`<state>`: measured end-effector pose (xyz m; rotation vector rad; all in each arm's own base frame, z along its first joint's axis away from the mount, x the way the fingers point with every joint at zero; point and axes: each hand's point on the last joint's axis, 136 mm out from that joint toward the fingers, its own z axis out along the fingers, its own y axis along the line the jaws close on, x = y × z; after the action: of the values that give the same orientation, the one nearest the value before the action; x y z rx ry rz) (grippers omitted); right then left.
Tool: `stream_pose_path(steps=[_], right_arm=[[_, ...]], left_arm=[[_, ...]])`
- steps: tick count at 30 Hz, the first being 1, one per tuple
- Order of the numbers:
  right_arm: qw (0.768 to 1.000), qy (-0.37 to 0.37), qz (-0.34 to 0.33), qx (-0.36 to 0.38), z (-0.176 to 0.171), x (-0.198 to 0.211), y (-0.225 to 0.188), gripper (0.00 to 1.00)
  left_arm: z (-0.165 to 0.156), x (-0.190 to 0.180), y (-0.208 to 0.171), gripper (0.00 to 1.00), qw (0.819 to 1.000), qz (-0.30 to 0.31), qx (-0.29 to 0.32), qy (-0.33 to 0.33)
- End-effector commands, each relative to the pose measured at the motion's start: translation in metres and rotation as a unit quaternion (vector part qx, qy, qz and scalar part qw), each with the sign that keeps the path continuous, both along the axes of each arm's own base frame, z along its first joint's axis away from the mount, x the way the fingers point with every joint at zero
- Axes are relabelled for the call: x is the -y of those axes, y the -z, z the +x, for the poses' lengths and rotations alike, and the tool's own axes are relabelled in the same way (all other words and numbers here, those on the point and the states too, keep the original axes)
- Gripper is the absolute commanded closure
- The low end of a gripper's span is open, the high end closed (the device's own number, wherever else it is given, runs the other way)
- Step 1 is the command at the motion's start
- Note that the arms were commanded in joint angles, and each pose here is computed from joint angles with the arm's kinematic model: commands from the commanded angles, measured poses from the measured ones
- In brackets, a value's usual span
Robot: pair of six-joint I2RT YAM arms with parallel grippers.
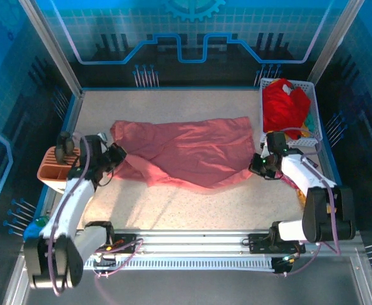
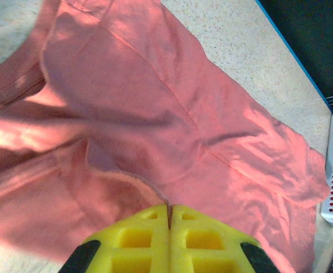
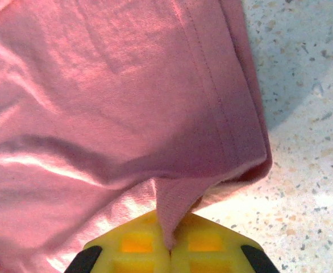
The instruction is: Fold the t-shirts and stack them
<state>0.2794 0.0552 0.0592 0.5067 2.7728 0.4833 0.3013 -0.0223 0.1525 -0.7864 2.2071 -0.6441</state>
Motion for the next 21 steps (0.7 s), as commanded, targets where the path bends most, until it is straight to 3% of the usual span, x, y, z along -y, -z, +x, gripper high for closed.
stream_pose_path(steps=[1, 8, 11, 12, 21], right_arm=[[0.999, 0.039, 0.017, 0.014, -0.004, 0.005, -0.008, 0.98], [0.996, 0.076, 0.034, 0.024, -0.016, 0.007, -0.014, 0.91], [0.996, 0.079, 0.042, 0.011, -0.022, 0.005, -0.009, 0.95], [0.996, 0.079, 0.045, 0.009, -0.024, 0.005, -0.008, 1.0], [0.995, 0.079, 0.055, 0.019, -0.018, 0.004, -0.021, 1.0]], left_arm=[[-0.05, -0.003, 0.003, 1.0, 0.997, -0.011, -0.069, -0.042], [-0.106, 0.0, -0.022, 1.0, 0.994, -0.038, -0.072, -0.073], [-0.115, 0.003, -0.031, 1.0, 0.994, -0.051, -0.061, -0.075], [-0.115, 0.004, -0.035, 1.0, 0.994, -0.055, -0.057, -0.075], [-0.08, 0.009, -0.059, 1.0, 0.997, -0.062, -0.021, -0.053]])
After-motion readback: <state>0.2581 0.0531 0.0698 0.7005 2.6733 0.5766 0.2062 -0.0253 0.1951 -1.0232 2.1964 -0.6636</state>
